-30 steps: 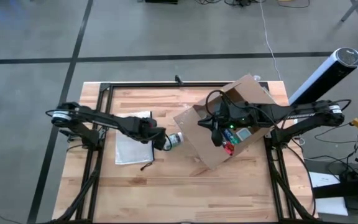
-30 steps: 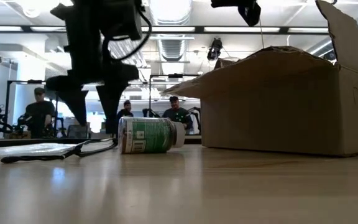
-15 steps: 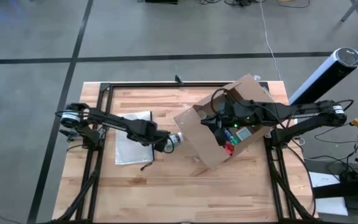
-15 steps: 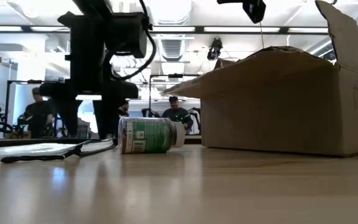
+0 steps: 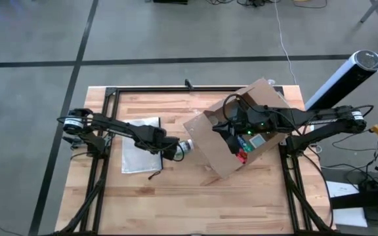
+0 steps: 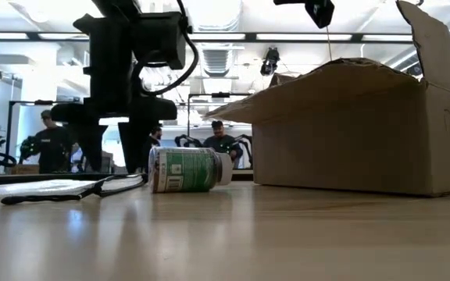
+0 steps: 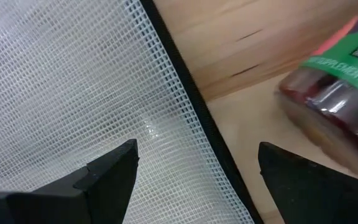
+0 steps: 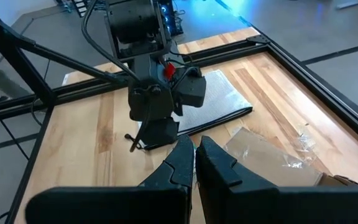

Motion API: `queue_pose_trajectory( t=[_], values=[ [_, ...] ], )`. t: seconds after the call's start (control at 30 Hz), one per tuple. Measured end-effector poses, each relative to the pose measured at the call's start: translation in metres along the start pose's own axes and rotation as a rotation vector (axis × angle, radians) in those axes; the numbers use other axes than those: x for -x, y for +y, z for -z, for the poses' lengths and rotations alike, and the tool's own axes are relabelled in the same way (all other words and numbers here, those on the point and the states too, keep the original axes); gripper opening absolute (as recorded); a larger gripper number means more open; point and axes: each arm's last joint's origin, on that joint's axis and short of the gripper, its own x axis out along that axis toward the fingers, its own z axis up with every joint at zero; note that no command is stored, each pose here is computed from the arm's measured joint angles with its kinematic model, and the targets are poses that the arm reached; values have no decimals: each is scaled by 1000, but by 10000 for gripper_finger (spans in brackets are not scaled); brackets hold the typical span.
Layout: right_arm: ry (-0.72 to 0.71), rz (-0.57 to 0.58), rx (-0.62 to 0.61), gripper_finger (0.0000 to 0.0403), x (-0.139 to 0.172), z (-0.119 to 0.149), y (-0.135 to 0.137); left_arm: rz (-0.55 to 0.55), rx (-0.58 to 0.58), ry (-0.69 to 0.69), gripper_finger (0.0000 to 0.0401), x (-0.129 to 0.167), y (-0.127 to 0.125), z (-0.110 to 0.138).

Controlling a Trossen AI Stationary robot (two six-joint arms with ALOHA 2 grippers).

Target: Unpack boxes

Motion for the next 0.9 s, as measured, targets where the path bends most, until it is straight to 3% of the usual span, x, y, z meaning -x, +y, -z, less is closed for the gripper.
queue_pose_trajectory(
  t=[0.9],
  values=[
    [13,3,18,0,0,1,0,-246,59,87,311,-9,21,8]
  ],
)
